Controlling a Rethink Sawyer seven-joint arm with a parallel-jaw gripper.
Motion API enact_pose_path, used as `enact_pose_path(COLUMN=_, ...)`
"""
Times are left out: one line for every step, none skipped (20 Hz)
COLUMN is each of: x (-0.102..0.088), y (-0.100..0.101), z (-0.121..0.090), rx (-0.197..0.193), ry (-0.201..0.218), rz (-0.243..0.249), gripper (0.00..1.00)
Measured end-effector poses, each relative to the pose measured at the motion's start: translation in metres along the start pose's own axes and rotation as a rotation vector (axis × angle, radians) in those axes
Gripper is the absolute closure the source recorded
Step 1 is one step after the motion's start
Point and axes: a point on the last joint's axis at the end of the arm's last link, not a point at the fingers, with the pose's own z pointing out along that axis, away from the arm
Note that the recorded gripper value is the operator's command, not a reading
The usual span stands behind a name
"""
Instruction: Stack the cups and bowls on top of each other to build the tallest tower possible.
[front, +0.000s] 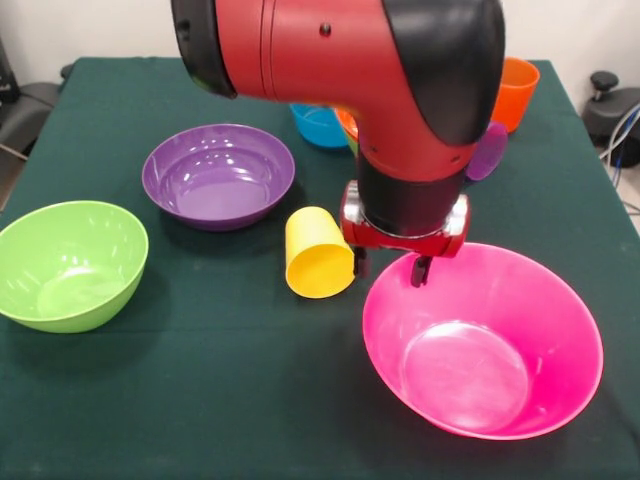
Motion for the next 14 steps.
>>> enact_pose_path(x=0.001, y=0.000, z=0.004, rx=0.001, ry=0.003, rz=0.000, gripper=0.00)
enact_pose_path(x=0.002, y=-0.001, z=0.007, rx=0.002, ry=0.007, rz=0.000, gripper=0.00)
enact_pose_path(x=0.003, y=-0.001, z=0.013, rx=0.003, ry=0.012, rz=0.001, gripper=0.00)
enact_pose_path(x=0.004, y=-0.002, z=0.017, rx=0.005, ry=0.015, rz=0.000, gripper=0.00)
enact_pose_path(x=0.004, y=-0.002, z=0.020, rx=0.005, ry=0.017, rz=0.001, gripper=0.00)
enact_pose_path(x=0.005, y=-0.002, z=0.023, rx=0.006, ry=0.019, rz=0.000, gripper=0.00)
enact_pose_path(x=0.005, y=-0.003, z=0.027, rx=0.008, ry=0.017, rz=0.000, gripper=0.00)
enact_pose_path(x=0.005, y=-0.004, z=0.029, rx=0.010, ry=0.014, rz=0.000, gripper=0.00)
enact_pose_path(x=0.005, y=-0.004, z=0.029, rx=0.011, ry=0.011, rz=0.000, gripper=0.00)
enact_pose_path(x=0.004, y=-0.004, z=0.030, rx=0.012, ry=0.008, rz=0.000, gripper=0.00)
enact_pose_path(x=0.002, y=-0.005, z=0.028, rx=0.014, ry=-0.007, rz=0.001, gripper=1.00)
enact_pose_path(x=0.002, y=-0.005, z=0.028, rx=0.014, ry=-0.008, rz=0.001, gripper=1.00)
enact_pose_path(x=0.002, y=-0.005, z=0.028, rx=0.014, ry=-0.008, rz=0.001, gripper=1.00)
enact_pose_path(x=0.000, y=-0.005, z=0.025, rx=0.011, ry=-0.014, rz=0.002, gripper=1.00)
